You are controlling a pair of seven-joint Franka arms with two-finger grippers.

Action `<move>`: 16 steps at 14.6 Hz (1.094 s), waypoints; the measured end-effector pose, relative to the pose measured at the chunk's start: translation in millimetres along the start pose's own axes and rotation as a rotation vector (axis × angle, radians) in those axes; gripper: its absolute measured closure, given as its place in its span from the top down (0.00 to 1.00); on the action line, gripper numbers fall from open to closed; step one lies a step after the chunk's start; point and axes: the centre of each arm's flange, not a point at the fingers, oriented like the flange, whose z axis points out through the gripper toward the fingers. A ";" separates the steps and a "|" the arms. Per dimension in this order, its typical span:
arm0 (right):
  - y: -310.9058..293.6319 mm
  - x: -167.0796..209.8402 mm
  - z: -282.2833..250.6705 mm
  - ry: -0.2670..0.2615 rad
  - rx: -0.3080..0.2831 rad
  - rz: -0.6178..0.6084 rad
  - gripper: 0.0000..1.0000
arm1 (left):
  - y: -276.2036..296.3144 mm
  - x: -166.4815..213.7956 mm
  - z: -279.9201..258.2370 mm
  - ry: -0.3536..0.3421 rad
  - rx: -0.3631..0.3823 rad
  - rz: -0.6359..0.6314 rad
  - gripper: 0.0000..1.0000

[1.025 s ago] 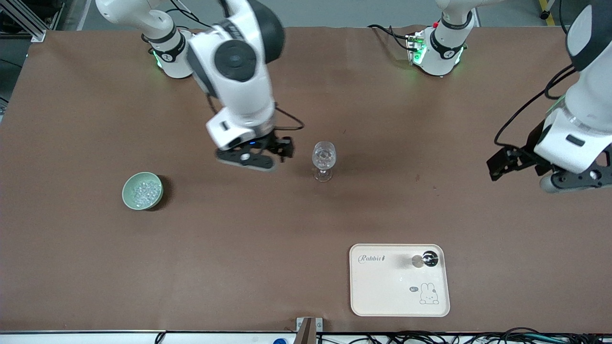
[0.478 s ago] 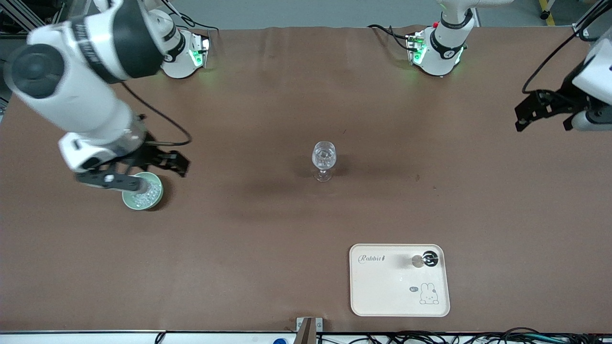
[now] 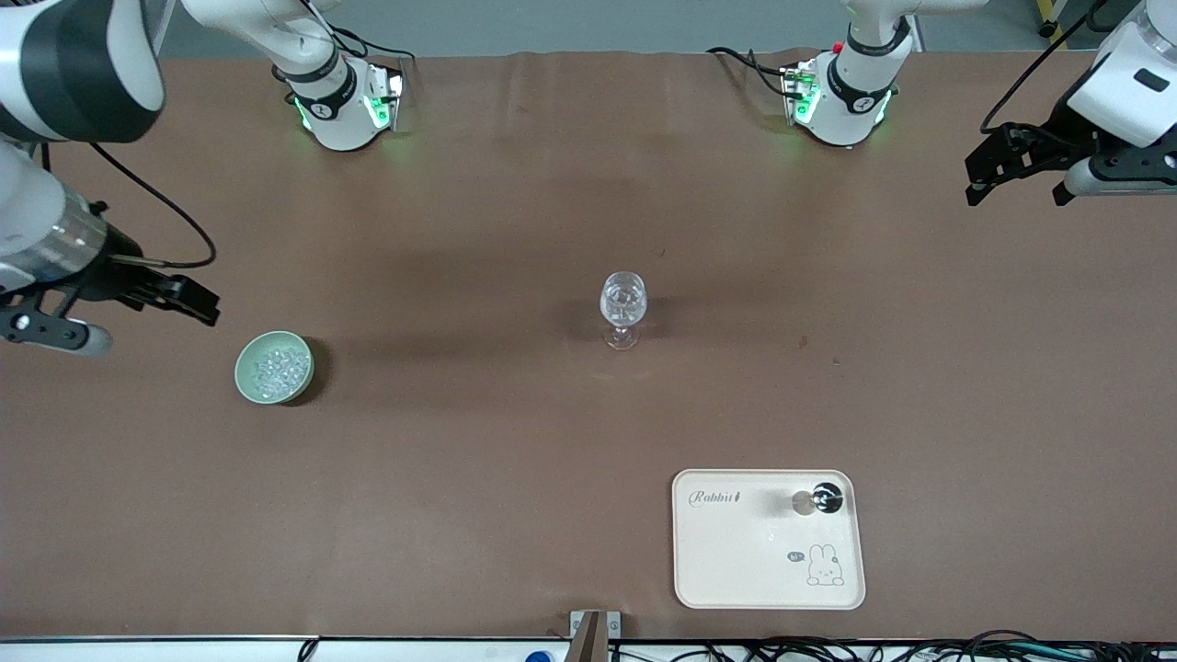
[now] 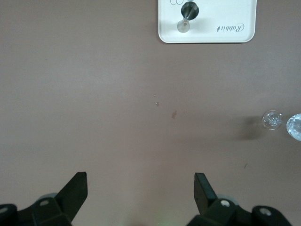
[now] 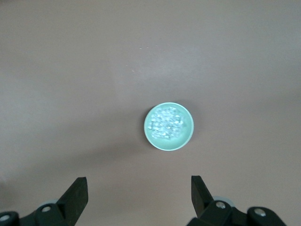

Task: Pour wine and add ice with both arms

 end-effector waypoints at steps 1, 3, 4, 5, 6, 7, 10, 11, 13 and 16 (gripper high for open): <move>14.0 -1.8 -0.5 -0.002 0.001 -0.012 0.97 | 1.6 0.1 0.6 0.000 0.000 0.003 1.00; 39.5 -6.7 -0.1 -0.009 0.005 -0.039 0.97 | 2.6 0.3 0.3 0.003 0.000 0.003 1.00; 50.9 -10.4 0.0 -0.012 0.007 -0.048 0.97 | 2.3 0.6 0.1 0.006 0.000 0.001 1.00; 61.1 -14.9 0.0 -0.015 0.010 -0.057 0.97 | 2.0 1.1 -0.5 0.010 -0.001 0.000 1.00; 70.1 -20.0 -0.6 -0.018 0.013 -0.062 0.97 | 1.5 1.9 -1.4 0.014 -0.002 -0.001 1.00; 78.3 -26.0 -1.8 -0.018 0.017 -0.066 0.97 | 0.9 3.1 -3.1 0.018 -0.002 -0.002 1.00; 95.1 -40.5 -10.2 -0.008 0.026 -0.092 0.97 | -2.0 5.7 -8.8 0.031 -0.005 -0.008 1.00; 101.5 -42.0 -13.7 -0.001 0.027 -0.106 0.97 | -2.6 6.6 -9.4 0.033 -0.005 -0.009 1.00; 116.1 -41.8 -23.9 0.027 0.028 -0.130 0.97 | -2.8 9.4 -7.0 0.029 -0.005 -0.009 1.00; 123.2 -42.5 -54.6 0.061 0.027 -0.134 0.99 | -3.7 14.7 0.8 0.015 0.006 -0.009 1.00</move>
